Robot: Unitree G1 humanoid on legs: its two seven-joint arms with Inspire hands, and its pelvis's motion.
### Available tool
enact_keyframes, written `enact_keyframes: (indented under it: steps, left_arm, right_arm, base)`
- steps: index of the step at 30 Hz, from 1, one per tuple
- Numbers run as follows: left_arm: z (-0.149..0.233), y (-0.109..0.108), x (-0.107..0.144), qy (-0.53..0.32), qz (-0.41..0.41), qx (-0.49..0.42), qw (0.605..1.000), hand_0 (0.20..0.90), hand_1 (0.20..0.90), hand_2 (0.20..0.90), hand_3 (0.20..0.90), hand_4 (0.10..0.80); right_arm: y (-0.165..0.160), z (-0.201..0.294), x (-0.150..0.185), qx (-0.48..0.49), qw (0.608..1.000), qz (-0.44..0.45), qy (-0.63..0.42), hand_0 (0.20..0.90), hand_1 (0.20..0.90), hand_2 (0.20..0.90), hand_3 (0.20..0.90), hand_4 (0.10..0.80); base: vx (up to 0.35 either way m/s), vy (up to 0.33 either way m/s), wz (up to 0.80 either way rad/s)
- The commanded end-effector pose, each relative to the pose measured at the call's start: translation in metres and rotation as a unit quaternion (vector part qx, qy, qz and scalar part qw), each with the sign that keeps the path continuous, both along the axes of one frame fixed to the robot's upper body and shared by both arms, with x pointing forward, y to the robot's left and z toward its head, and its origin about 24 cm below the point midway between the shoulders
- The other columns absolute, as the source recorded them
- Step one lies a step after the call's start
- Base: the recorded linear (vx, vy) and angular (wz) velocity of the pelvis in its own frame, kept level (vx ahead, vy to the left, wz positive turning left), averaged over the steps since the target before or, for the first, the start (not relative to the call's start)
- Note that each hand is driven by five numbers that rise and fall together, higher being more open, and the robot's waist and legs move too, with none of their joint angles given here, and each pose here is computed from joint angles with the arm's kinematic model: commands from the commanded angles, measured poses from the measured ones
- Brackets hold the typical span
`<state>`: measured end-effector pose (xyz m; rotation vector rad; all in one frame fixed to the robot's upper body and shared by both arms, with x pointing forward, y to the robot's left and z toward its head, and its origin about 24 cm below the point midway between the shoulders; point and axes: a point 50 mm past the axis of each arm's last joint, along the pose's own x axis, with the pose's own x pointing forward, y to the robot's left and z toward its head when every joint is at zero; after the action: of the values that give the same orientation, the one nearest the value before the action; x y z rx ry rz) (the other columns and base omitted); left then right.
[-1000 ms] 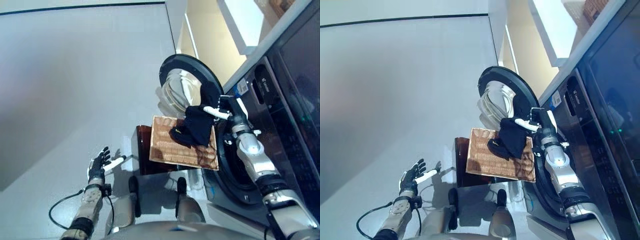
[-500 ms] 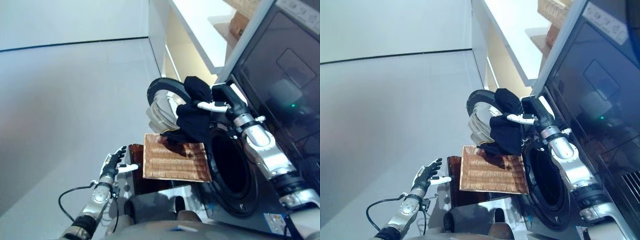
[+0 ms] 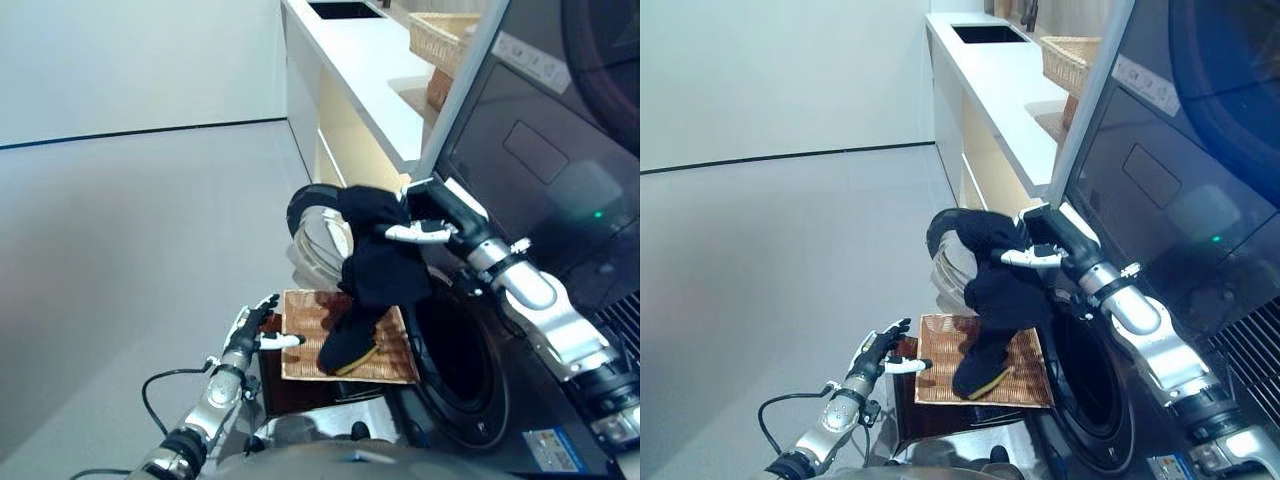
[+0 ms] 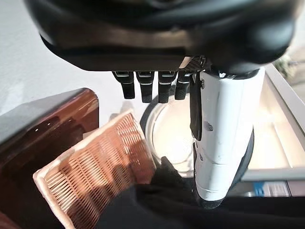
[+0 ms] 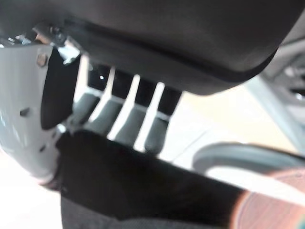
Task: Pick up the clothes and place them into the washing machine
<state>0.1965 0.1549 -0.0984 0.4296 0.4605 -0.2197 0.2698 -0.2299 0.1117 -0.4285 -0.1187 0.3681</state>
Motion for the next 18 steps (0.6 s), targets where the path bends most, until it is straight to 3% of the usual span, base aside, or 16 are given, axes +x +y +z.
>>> enact_keyframes:
  steps: [1,18]
  left_arm:
    - [0.043,-0.036,0.045,-0.129,-0.084,-0.027,0.988,0.900,0.900,0.900,0.900,0.800]
    - [0.057,-0.057,0.055,-0.145,-0.101,-0.068,0.982,0.900,0.900,0.900,0.900,0.800]
  right_arm:
    - [0.013,0.059,-0.003,0.045,0.989,0.059,-0.127,0.200,0.200,0.200,0.200,0.300]
    - [0.027,0.068,0.001,0.034,0.986,0.102,-0.129,0.200,0.200,0.200,0.200,0.300]
  base:
    - [0.000,0.000,0.00]
    - [0.003,0.003,0.03]
